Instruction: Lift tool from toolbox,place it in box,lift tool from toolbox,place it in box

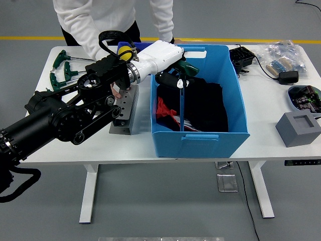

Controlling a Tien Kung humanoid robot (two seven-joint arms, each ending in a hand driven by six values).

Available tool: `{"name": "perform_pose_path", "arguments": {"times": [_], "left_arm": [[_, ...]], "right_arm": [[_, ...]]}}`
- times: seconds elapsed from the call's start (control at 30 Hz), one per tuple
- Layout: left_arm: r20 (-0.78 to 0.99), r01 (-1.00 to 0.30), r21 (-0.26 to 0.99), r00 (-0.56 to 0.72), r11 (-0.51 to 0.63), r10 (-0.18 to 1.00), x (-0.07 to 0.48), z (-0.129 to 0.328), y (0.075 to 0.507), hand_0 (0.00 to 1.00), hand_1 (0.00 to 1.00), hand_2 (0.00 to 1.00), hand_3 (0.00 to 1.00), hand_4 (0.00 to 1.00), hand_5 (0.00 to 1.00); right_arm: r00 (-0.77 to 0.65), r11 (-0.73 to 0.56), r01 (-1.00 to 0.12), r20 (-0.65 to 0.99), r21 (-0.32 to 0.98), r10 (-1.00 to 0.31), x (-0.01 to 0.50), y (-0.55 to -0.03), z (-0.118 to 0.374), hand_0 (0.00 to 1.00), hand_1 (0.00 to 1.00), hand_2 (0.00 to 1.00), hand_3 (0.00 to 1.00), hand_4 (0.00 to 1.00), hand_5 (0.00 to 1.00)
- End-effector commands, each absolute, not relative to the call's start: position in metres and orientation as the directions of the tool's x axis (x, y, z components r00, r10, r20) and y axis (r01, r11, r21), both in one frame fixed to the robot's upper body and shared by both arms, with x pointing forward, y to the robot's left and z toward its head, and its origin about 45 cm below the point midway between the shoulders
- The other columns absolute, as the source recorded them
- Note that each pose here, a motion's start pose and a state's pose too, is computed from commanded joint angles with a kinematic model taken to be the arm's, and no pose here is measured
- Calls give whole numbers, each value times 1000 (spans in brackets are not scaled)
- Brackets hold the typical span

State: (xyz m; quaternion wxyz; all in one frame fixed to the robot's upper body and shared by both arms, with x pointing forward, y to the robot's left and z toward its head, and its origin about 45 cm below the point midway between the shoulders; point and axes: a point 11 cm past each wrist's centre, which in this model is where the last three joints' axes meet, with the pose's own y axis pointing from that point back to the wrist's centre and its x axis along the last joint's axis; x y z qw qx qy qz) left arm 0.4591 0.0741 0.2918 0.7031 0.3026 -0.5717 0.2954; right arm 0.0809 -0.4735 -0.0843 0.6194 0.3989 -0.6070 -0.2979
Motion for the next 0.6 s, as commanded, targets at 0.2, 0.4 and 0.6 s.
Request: {"name": "perform_pose_path", "arguments": {"times": [0.2,0.4,0.6], "left_arm": [[971,-724,189,241,663,-14,457,283,57,208,191,210,312,774,449],[953,-710,260,300,655,-54,460,275,43,250,328,315,543,837,536],[953,-732,273,292,625,-74,471,270,55,350,489,536,634,872,565]], "right_arm": [[97,505,-119,517,855,-851,84,-474,-84,632,614,693,537,795,578],[116,504,-129,518,854,-848,89,-473,-83,633,614,694,537,795,578],[129,506,-142,523,851,-843,95,-474,-81,635,615,694,537,794,578]]}}
